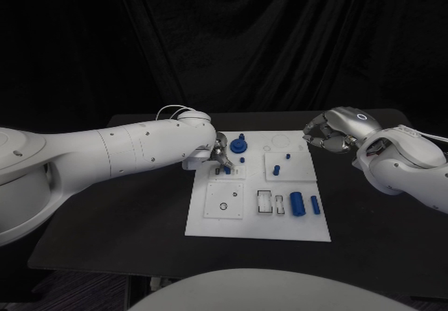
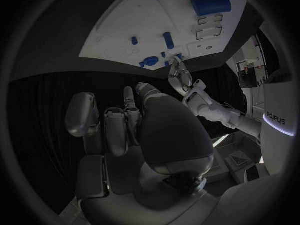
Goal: Assemble the parts on the task board
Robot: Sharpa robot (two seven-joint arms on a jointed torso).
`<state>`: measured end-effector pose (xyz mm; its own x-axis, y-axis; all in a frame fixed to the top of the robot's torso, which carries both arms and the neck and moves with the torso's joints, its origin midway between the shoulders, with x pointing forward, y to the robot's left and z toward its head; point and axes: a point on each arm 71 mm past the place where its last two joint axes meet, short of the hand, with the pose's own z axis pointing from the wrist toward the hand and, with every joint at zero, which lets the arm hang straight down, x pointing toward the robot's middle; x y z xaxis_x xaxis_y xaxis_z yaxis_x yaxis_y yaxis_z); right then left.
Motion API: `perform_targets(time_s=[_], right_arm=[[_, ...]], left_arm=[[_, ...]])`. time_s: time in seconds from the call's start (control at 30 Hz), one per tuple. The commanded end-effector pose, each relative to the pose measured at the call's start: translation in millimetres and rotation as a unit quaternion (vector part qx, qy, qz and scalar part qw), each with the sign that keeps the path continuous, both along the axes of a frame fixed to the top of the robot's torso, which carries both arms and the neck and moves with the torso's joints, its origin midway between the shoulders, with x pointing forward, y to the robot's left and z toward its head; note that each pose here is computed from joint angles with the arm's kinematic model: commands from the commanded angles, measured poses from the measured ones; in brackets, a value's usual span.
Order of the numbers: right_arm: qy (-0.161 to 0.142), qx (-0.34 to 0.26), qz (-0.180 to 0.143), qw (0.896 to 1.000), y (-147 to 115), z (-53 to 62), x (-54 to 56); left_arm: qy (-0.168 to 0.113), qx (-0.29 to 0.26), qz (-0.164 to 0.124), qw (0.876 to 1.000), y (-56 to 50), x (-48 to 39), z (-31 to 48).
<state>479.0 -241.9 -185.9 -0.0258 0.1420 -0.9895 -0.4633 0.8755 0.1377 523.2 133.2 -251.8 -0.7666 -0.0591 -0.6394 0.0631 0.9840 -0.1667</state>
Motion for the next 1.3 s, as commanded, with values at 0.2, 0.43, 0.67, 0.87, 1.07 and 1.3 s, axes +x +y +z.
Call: perform_targets(time_s=[0.2,0.43,0.67,0.87,1.07,1.3], right_arm=[[0.005,-0.004,-0.011,1.000,-1.2,-1.5,0.4],[0.007,-0.004,-0.012,1.000,-1.6,-1.7,0.3],[0.006,-0.004,-0.014,1.000,-2.5,-1.5,-0.2],[0.004,-0.002,-0.016,1.000,-5.2,-0.9,-1.0],[0.001,-0.001,-0.018,1.000,-7.2,-0.4,-0.8],[-0.002,0.000,-0.018,1.000,-8.7,-0.1,-0.9]], left_arm=[[-0.025,-0.031,0.009,0.999,-1.4,-0.7,1.7],[-0.041,-0.044,0.018,0.998,0.5,-2.8,3.1],[-0.069,-0.063,0.039,0.995,6.0,-6.7,6.4],[-0.123,-0.097,0.060,0.986,15.4,-14.5,13.0],[-0.213,-0.124,0.058,0.967,26.5,-29.0,11.9],[-0.298,-0.172,0.054,0.937,27.9,-50.7,-3.0]])
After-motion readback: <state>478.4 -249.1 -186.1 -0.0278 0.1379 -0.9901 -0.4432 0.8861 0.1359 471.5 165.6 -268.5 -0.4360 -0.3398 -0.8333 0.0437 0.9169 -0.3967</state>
